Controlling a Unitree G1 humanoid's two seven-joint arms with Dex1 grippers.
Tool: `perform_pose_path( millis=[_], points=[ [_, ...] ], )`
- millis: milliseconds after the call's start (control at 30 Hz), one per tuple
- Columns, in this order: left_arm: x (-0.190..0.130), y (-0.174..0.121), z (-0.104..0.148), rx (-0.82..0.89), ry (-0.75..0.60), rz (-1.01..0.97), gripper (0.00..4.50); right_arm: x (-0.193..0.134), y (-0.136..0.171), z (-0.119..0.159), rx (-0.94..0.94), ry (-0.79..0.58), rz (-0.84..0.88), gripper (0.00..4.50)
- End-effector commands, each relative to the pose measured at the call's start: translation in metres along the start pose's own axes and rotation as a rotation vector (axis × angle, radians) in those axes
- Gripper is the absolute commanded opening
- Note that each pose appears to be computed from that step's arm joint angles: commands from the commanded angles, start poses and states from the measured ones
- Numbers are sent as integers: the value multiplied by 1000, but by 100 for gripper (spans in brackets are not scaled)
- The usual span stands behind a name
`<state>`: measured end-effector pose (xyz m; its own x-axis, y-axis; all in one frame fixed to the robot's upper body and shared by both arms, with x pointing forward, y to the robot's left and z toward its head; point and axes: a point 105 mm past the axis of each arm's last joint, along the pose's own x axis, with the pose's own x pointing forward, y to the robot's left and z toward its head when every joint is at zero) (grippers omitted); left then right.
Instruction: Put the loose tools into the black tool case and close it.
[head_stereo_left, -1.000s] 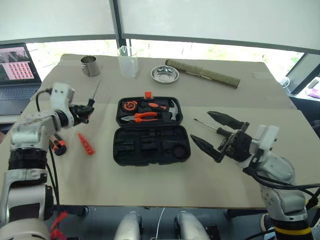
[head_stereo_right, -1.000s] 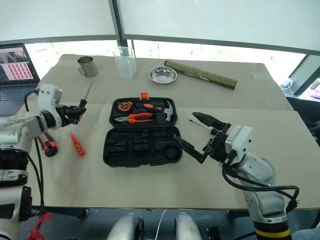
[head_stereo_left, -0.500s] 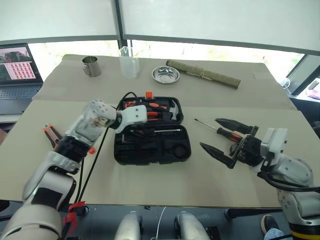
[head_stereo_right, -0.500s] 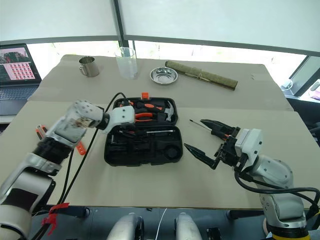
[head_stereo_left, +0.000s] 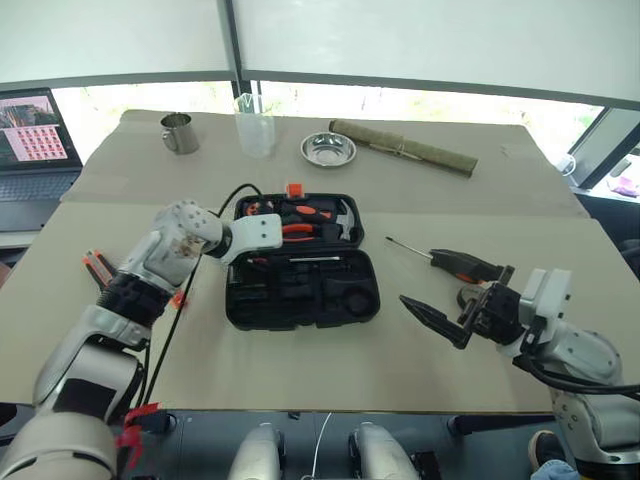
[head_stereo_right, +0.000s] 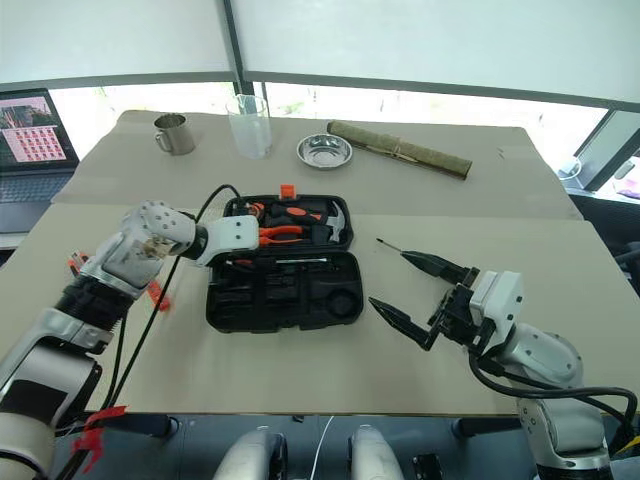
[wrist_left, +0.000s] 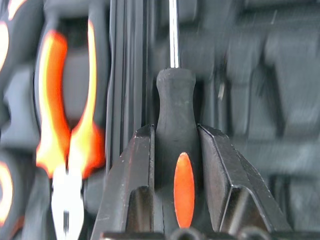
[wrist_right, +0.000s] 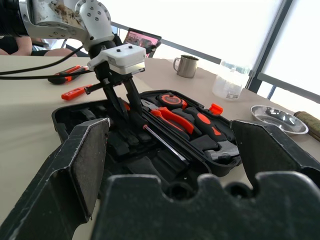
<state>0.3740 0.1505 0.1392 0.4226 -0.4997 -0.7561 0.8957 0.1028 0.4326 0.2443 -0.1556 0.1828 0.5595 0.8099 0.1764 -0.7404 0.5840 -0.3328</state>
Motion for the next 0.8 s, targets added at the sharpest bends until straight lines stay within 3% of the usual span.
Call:
perform_pose_path(
  millis=[33, 267, 333, 433, 533, 667, 800],
  points=[
    [1, 1, -1, 35, 31, 8, 83, -1, -2, 11, -50, -34, -5, 450],
    [10, -3, 6, 8, 14, -11, 83, 1, -2, 14, -51, -40, -7, 450],
    [10, -3, 9, 14, -8, -9, 183, 2, -2, 14, -50, -39, -8, 450],
    [5, 6, 33, -1, -165, 56, 260, 2, 0, 15, -45, -39, -9, 450],
    [-7, 12, 50, -16, -327, 112, 260, 3, 2, 14, -34, -37, -8, 450],
    [-15, 15, 47, -104, -415, 152, 260, 4, 3, 14, -25, -35, -9, 450],
    [-8, 15, 30, -328, -538, 197, 150, 8, 4, 16, -17, -36, -11, 450]
  ],
)
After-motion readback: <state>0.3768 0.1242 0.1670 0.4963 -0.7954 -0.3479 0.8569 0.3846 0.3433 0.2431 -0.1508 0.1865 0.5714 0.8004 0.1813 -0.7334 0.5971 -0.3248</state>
